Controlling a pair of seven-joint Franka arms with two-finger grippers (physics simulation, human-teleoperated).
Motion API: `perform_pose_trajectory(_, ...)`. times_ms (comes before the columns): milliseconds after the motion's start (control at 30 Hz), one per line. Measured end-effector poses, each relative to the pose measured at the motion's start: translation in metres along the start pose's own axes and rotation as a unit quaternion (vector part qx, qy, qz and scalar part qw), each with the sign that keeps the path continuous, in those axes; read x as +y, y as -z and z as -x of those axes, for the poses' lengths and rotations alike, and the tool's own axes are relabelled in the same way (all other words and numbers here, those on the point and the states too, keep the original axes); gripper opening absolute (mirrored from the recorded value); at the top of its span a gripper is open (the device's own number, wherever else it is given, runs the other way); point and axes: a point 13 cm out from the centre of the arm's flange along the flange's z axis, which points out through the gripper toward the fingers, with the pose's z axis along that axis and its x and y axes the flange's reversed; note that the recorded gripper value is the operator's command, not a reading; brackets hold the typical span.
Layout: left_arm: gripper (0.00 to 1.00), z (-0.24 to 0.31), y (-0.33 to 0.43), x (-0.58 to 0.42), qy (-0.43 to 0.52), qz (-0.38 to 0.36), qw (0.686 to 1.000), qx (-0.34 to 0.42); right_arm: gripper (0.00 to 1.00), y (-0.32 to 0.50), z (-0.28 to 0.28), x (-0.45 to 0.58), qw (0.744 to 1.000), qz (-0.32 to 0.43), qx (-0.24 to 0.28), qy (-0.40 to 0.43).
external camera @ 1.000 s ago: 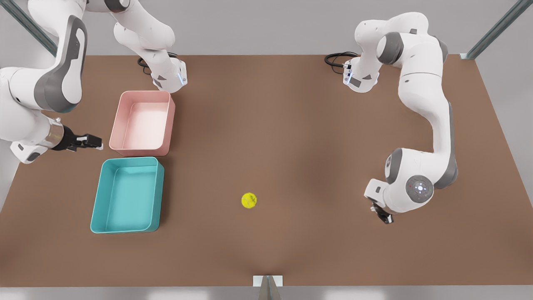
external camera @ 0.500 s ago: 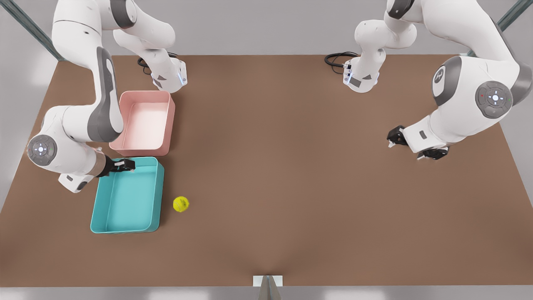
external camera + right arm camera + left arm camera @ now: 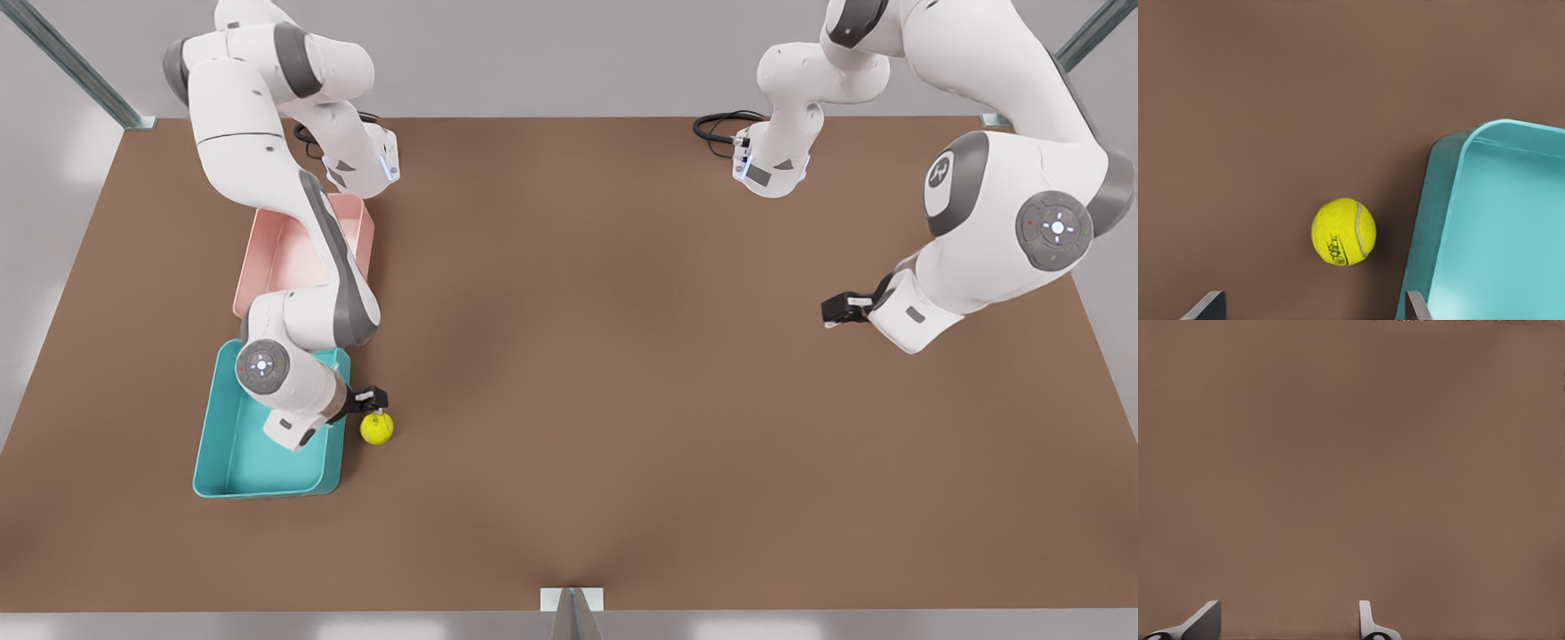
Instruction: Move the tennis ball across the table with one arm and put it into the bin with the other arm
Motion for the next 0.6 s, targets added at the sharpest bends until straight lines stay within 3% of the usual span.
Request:
perform_pose_trajectory(267,1.0,-0.004,0.007,-0.014,0.048,-0.014,0.999,0.0,1.0,-0.031,0.018,0.004,0.999,-0.003,-0.029,-0.027)
perform_pose_trajectory(600,1.0,-0.006,0.006,-0.014,0.092,-0.015,0.996,0.005,1.0,-0.069,0.007,0.018,0.999,-0.008,-0.017,-0.04)
